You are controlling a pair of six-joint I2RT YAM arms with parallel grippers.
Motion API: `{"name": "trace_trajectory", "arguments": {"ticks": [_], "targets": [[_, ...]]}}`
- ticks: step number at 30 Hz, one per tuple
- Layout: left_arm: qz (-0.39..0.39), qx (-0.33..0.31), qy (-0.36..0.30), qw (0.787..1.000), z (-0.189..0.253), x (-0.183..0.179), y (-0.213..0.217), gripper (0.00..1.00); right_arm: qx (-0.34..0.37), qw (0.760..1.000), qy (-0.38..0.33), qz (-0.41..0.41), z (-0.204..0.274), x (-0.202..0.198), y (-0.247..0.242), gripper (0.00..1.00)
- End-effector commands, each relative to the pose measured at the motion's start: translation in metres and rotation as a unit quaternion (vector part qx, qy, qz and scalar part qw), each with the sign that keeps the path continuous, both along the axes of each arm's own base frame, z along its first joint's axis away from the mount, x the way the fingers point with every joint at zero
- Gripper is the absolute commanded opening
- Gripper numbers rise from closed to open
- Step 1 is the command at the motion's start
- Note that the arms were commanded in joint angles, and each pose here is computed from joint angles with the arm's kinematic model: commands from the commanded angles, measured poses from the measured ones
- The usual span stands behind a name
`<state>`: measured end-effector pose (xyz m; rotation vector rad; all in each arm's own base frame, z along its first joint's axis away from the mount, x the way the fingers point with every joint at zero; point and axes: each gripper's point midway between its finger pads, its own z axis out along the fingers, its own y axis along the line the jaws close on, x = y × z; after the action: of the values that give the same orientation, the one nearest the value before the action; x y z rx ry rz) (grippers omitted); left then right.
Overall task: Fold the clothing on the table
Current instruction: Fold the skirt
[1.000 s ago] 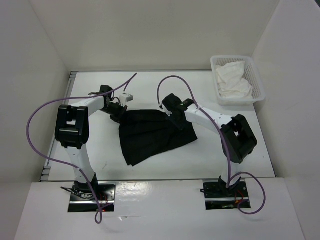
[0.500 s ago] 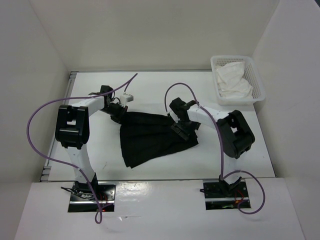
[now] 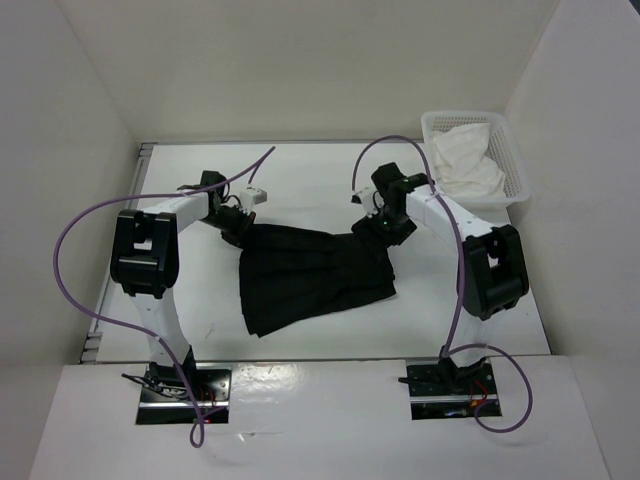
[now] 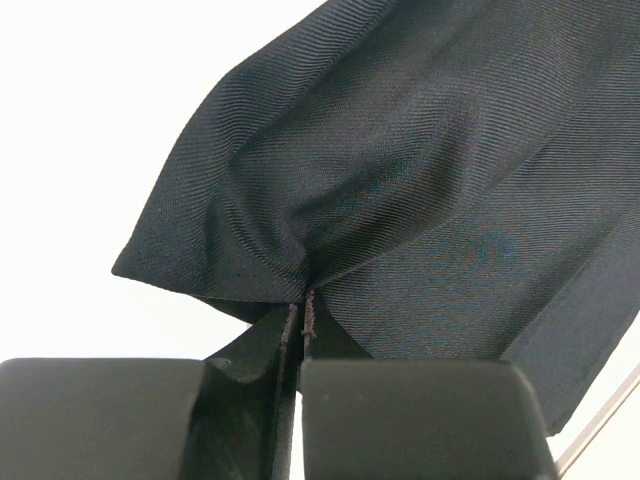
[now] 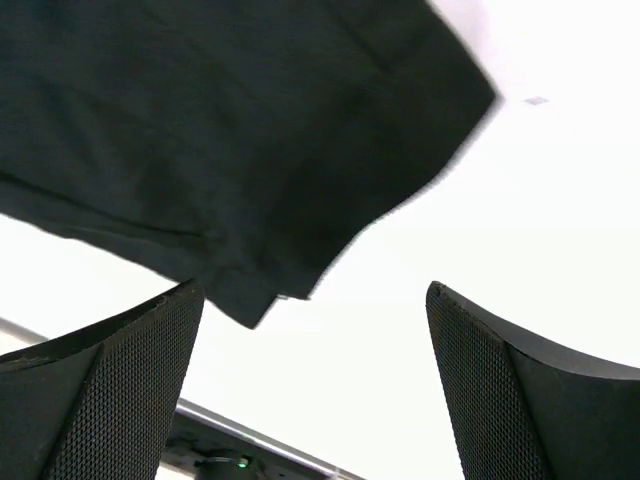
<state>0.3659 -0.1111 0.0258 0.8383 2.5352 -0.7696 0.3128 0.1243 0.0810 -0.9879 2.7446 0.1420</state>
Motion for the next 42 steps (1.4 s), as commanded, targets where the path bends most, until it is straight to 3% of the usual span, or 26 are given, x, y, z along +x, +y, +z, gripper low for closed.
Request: {"name": "trace_trajectory", "arguments": {"ticks": [1,3,7,20,29,42], "targets": [[-0.008,-0.016,0.003,1.000,0.002,0.000,-0.003,0.00,0.060,0.998,-0.003,0.014,0.025,-0.008,0.022,0.96],[-0.008,-0.016,0.003,1.000,0.002,0.000,-0.003,0.00,0.102,0.994,-0.006,0.026,0.044,-0.009,0.036,0.97],[-0.008,-0.016,0.003,1.000,0.002,0.000,-0.003,0.00,0.108,0.991,-0.007,0.073,0.056,-0.023,0.062,0.97],[-0.008,-0.016,-0.002,1.000,0.004,0.003,-0.003,0.00,0.063,0.990,0.087,0.090,-0.024,-0.043,0.067,1.00],[-0.007,-0.011,-0.002,1.000,0.003,0.003,-0.002,0.00,0.041,0.988,0.139,0.059,-0.074,-0.029,0.050,1.00],[0.004,0.000,0.003,1.000,0.001,0.003,0.002,0.00,0.034,0.997,0.066,0.025,-0.079,0.041,0.057,1.00]]}}
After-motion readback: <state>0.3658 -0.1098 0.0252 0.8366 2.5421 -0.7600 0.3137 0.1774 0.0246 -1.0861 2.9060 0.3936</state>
